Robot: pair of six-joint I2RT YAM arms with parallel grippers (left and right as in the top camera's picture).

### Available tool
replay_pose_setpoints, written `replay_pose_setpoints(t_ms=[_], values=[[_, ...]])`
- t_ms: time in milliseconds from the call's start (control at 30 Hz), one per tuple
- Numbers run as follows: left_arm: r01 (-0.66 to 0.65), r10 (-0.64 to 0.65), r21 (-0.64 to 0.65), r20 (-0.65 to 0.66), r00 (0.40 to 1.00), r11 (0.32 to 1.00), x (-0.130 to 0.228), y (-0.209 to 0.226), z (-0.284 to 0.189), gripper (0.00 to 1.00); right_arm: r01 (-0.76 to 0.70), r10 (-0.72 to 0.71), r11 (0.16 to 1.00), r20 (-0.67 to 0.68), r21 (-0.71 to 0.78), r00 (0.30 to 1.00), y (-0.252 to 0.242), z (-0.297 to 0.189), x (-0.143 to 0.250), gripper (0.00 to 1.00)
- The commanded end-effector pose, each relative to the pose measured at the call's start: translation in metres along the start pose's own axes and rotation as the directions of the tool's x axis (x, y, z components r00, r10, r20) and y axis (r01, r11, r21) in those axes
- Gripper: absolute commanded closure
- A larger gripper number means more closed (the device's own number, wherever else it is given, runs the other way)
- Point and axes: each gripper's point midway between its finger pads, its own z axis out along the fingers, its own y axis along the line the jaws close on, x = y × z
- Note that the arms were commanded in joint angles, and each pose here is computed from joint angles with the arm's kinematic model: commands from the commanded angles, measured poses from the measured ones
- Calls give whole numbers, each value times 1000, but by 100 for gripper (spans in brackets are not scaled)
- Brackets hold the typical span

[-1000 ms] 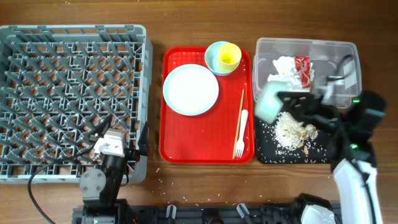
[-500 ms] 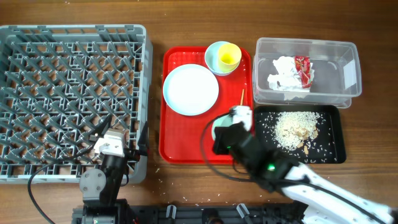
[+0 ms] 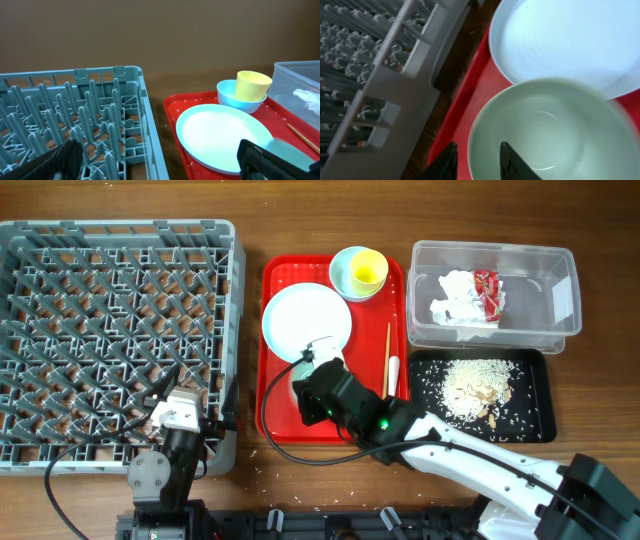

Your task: Sort waste into correct bins and load items into the dishwasher rack

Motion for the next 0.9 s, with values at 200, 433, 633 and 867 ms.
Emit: replay_pose_setpoints(t_ms=[200,433,633,867], values=[[6,-6,1,-2,1000,1000,2,-1,0,0,-13,18,999,-83,52,996,-11,-44,-16,48],[6,-6,1,-2,1000,1000,2,-1,0,0,-277,292,912,-5,304,956,-119,-136,-29,22],[6,-6,1,-2,1000,1000,2,-1,0,0,-370,394,831,29,415,919,-160,-159,-20,0],[6,-6,1,-2,1000,1000,2,-1,0,0,-367,406,824,4,432,914,-164,-151,-16,0]])
